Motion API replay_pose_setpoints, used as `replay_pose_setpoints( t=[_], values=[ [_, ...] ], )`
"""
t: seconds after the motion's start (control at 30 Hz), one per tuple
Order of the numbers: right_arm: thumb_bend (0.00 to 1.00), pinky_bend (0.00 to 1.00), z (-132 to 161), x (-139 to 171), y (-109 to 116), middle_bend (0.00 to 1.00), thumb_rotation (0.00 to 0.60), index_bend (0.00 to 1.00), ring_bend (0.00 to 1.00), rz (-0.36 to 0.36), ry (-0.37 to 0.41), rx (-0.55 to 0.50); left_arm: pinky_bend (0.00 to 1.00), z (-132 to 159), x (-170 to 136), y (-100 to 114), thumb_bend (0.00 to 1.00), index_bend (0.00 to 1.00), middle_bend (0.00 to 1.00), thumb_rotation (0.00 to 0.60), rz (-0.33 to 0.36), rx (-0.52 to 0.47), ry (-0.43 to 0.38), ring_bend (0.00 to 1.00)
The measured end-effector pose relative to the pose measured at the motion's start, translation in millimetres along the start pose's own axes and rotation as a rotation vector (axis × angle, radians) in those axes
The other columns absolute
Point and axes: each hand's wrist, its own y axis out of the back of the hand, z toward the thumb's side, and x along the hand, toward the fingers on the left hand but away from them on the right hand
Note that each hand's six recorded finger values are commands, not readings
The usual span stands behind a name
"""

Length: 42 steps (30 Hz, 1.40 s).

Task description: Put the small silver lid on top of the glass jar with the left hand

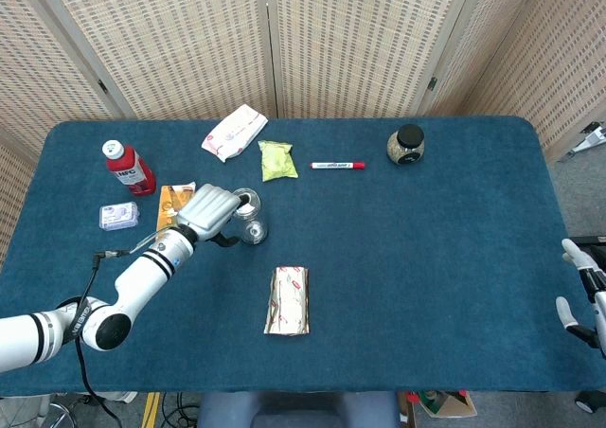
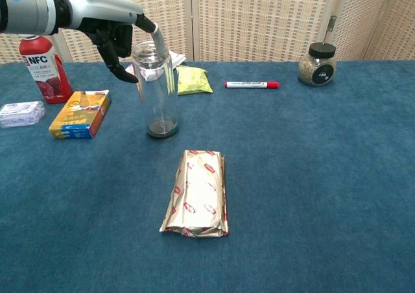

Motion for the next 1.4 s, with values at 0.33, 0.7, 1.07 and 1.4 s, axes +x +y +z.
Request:
replay_pose_setpoints(
  t=[0.33, 0.7, 1.07, 1.4],
  values=[
    [0.42, 0.13, 0.5, -0.1, -0.2, 0.24, 0.600, 0.05, 0.07, 0.000, 0.003, -0.002, 1.00, -6.3, -0.1, 2.7, 0.26, 0.26, 1.00, 0.600, 0.007, 0.027, 0.020, 0.97],
    [0.42, 0.13, 0.4, 0.0, 0.0, 0.24, 0.600, 0.05, 0.07, -0.001, 0.002, -0.001, 1.00, -13.0, 2.4, -3.1, 0.26, 0.26, 1.00, 0.600, -0.007, 0.057, 0.049, 0.97],
    [0.42, 0.13, 0.3, -0.4, -0.4, 0.24, 0.600, 0.05, 0.07, -0.001, 0.003, -0.003, 1.00, -14.4, 1.2, -1.6, 0.26, 0.26, 1.00, 0.600, -0.003, 0.061, 0.061, 0.97],
    [0.42, 0.13, -0.2, -0.4, 2.3, 0.24, 0.600, 0.05, 0.07, -0.007, 0.002, -0.004, 1.00, -27.2, -13.7, 20.6, 0.26, 0.19, 0.84, 0.600, 0.110, -0.130, 0.093, 0.79]
  ],
)
